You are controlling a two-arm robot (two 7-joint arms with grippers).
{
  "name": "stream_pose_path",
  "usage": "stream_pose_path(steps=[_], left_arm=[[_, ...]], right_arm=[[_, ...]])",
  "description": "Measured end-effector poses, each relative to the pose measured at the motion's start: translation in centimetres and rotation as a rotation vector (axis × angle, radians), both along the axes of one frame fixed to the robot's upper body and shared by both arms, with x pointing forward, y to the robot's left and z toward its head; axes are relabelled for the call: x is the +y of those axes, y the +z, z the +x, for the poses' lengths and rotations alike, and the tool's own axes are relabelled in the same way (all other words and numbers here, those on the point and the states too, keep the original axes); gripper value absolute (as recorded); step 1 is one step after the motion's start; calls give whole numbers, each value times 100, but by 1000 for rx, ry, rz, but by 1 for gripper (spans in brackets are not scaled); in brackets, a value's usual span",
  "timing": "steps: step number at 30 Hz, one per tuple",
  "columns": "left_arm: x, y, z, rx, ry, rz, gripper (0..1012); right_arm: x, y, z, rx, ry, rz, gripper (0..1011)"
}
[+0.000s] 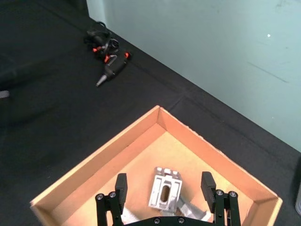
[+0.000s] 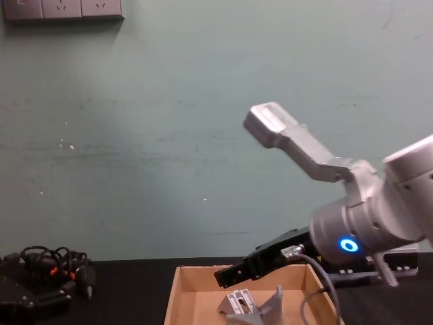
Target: Use one hand to pick up the angle iron from the table and place it into the box.
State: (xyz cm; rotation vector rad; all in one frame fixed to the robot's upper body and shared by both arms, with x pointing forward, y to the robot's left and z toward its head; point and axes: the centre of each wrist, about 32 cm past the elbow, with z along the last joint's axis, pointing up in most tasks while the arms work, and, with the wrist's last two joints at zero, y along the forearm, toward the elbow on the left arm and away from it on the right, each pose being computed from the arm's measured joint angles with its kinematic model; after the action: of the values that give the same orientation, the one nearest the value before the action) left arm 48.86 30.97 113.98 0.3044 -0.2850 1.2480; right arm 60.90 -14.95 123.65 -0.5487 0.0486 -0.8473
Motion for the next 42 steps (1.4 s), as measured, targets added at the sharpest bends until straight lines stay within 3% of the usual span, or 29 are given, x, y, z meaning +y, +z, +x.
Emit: stream_pose_path(steps=[11, 15, 22, 31, 42], left_arm=[[0, 0, 0, 0, 0, 0, 1011], [0, 0, 0, 0, 0, 0, 1012], [0, 0, 0, 0, 0, 0, 1012], [0, 0, 0, 0, 0, 0, 1011], [0, 0, 0, 0, 0, 0, 1011]], right_arm=[[-274, -43, -560, -42, -51, 51, 1000], [-347, -117, -780, -72, -90, 61, 1000], [-409, -249, -1027, -132, -131, 63, 1000], [-446, -483, -1175, -247, -155, 60, 1000], [-446, -499, -1176, -251, -157, 59, 1000]])
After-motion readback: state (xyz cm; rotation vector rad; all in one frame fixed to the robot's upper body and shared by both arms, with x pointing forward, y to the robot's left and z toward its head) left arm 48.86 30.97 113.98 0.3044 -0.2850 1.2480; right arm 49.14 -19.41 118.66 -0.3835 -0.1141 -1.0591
